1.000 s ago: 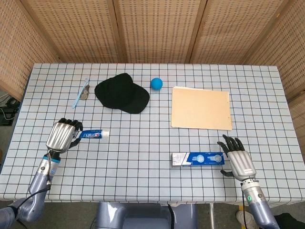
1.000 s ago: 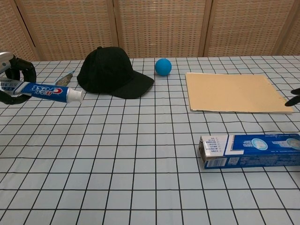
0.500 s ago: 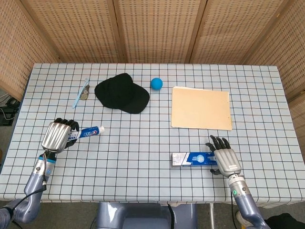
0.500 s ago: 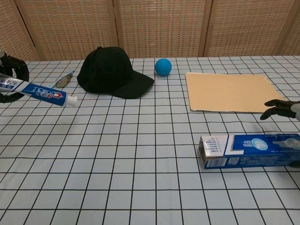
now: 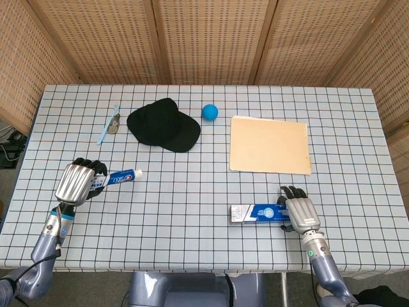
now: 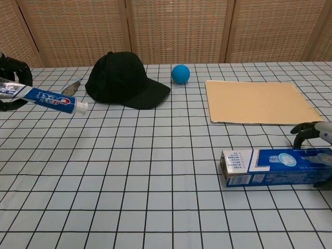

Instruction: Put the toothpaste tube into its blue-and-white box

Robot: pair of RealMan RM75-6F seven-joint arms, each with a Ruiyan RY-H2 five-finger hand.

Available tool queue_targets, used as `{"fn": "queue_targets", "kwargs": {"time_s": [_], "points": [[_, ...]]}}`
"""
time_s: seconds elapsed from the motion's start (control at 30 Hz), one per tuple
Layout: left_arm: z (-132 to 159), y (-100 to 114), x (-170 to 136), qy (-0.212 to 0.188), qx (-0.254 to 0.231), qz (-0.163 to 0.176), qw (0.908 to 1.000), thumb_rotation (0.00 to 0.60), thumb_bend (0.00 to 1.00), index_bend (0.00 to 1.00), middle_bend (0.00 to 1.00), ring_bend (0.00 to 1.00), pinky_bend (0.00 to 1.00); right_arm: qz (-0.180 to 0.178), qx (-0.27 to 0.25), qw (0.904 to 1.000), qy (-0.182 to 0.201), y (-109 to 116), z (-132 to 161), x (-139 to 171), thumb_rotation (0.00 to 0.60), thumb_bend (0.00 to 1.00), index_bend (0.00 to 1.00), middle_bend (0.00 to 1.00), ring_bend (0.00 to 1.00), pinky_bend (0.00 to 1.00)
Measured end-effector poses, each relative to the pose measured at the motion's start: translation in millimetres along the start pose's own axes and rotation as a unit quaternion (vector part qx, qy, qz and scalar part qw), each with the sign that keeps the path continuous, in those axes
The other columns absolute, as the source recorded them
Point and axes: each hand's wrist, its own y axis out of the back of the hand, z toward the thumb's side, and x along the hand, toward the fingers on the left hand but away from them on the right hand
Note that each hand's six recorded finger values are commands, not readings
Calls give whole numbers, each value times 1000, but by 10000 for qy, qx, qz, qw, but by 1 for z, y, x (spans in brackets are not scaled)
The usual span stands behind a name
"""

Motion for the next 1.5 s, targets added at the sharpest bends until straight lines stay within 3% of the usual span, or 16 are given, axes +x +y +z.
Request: {"fn": "queue_targets", "kwargs": {"time_s": [0.07,0.23,0.3,0.77,1.1,1.5], "points": [[0,0,0,-5,-1,6,10000,600,558,864,543,508,416,27,-13,10000,-6,-3,0,-3,600,152,470,246,186,239],[0,2,0,-13,-7,16,10000,600,557,864,543,508,416,-76,-48,9999,69,0,4,-3,600,160,613,418,432,483],[1,3,0,-34,-40,24,10000,600,557,864,543,508,416,-165,-73,9997,147,4,9,-3,600,164,632,439,460,509],[21,31,11,-482,-922,81,9945,600,557,864,543,508,416,-317,-980,9929,591,53,42,-6,600,169,660,463,486,539],[45,86,34,-889,-1432,-21,9857,600,557,863,543,508,416,-89,-1697,9831,685,80,46,-25,600,169,662,465,487,539],[59,129,60,-1051,-1463,-395,9828,600,557,863,543,508,416,12,-2394,9664,931,106,58,-44,600,169,672,474,496,544]]}}
